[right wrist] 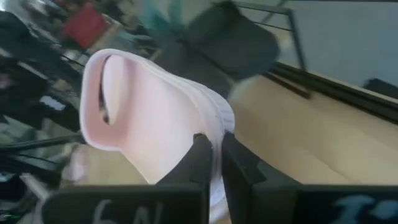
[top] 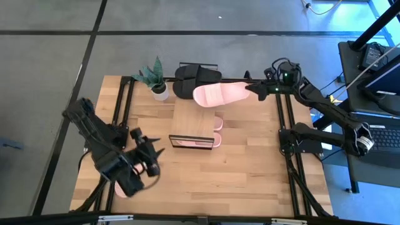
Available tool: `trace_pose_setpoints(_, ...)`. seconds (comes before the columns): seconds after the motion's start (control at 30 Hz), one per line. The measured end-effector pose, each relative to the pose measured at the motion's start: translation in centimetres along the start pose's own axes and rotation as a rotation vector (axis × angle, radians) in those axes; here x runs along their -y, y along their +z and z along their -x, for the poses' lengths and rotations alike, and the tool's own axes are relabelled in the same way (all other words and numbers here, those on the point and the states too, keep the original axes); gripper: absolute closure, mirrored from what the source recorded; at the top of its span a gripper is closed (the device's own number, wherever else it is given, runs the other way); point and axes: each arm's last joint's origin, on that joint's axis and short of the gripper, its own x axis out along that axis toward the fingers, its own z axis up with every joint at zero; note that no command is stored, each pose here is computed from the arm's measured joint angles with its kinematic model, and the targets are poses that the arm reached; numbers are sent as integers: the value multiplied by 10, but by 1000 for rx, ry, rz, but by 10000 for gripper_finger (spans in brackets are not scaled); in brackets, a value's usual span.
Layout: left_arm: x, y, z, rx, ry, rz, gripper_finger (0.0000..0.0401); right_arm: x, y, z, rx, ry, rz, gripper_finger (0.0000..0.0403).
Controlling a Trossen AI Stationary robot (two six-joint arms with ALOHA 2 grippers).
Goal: Pick and place slides into the shelf
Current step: Put the pink slide under the shelf
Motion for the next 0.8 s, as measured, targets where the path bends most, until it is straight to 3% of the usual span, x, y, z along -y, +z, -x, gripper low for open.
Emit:
trace_pose_setpoints(0.3, -41, -55, -32, -42, -203, 221, 225, 14, 6, 13, 61, -72, -17, 381)
trace_pose_setpoints(0.57, -53, -91, -68, 14, -509, 235, 225, 30, 7, 24, 78, -175, -82, 381)
trace_pose_setpoints(0.8, -69, -109, -82, 177, -730, 200, 225, 39, 2, 37, 68, -267, -120, 381)
